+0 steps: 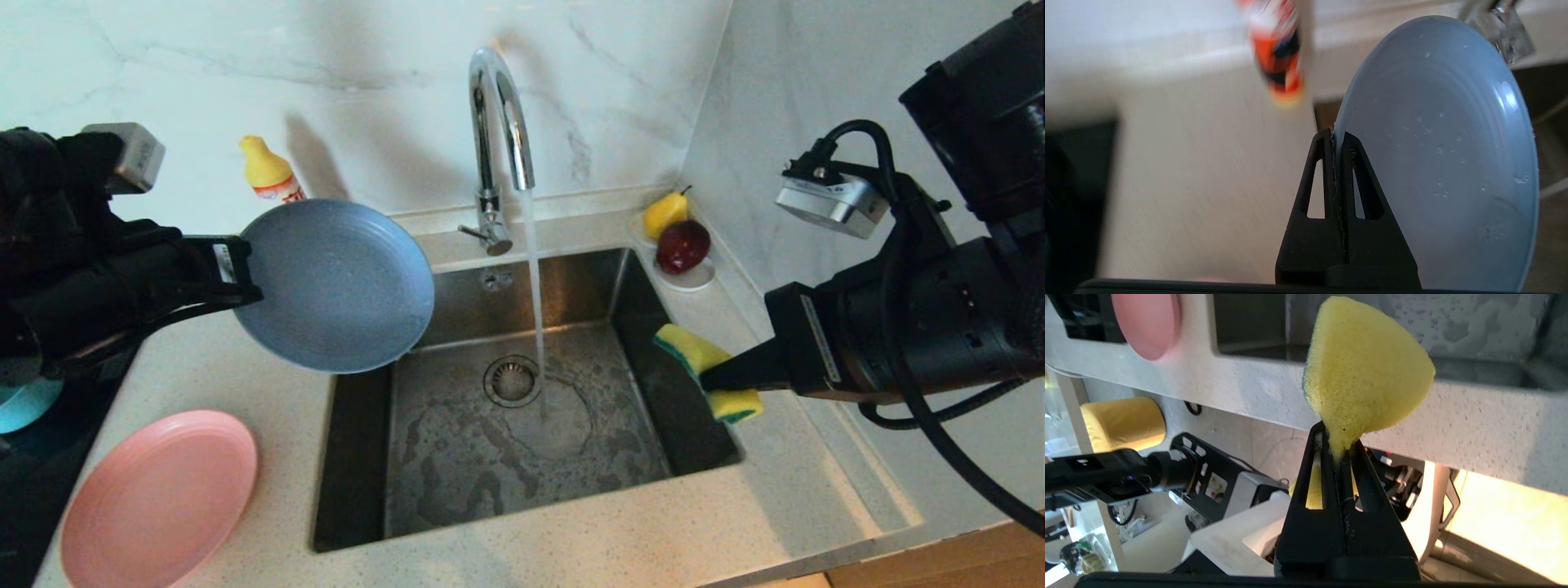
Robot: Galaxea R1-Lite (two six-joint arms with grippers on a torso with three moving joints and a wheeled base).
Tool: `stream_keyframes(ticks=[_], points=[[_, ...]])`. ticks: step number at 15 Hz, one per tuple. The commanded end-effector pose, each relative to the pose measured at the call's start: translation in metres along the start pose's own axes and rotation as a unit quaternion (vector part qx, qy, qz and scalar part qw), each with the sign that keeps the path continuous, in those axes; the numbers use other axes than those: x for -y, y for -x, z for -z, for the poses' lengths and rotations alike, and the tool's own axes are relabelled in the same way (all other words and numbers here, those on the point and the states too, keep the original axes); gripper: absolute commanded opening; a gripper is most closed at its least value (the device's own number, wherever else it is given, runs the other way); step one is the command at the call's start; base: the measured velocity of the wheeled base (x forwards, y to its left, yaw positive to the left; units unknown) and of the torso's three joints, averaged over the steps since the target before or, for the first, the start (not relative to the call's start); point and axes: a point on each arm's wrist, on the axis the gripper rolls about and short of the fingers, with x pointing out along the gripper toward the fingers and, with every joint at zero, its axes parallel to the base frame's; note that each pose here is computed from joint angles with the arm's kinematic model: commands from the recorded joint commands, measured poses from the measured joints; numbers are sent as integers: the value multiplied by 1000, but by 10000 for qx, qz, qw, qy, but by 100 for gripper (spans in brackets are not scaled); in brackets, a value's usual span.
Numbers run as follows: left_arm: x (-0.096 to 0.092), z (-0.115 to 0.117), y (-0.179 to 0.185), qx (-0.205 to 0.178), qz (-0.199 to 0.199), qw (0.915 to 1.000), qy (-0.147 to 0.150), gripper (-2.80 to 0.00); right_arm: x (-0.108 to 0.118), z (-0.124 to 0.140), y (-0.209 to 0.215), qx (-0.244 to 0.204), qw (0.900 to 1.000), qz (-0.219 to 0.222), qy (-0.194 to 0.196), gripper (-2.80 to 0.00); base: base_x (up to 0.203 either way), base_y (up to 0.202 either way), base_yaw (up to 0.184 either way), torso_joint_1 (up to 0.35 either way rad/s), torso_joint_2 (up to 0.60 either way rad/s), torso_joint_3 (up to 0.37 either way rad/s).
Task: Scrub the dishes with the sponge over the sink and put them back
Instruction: Rinse the plate, then place the plate on the table
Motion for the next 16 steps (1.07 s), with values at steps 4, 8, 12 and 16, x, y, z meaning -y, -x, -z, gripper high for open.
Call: stream_keyframes(ticks=[4,8,12,16], points=[[-39,-9,35,-1003,-386,9864,1240,-280,4,8,3,-79,10000,42,37,-280,0,0,0,0,0,0],[-49,-24,62,-993,-519,9768,1826,-280,6,10,0,-150,9998,93,36,-280,0,0,0,0,0,0],[-57,-26,85,-1145,-538,9665,2234,-280,8,13,0,-187,9997,124,31,-280,0,0,0,0,0,0],[-71,-35,105,-764,-991,9606,2482,-280,8,14,0,-206,9997,145,29,-280,0,0,0,0,0,0]])
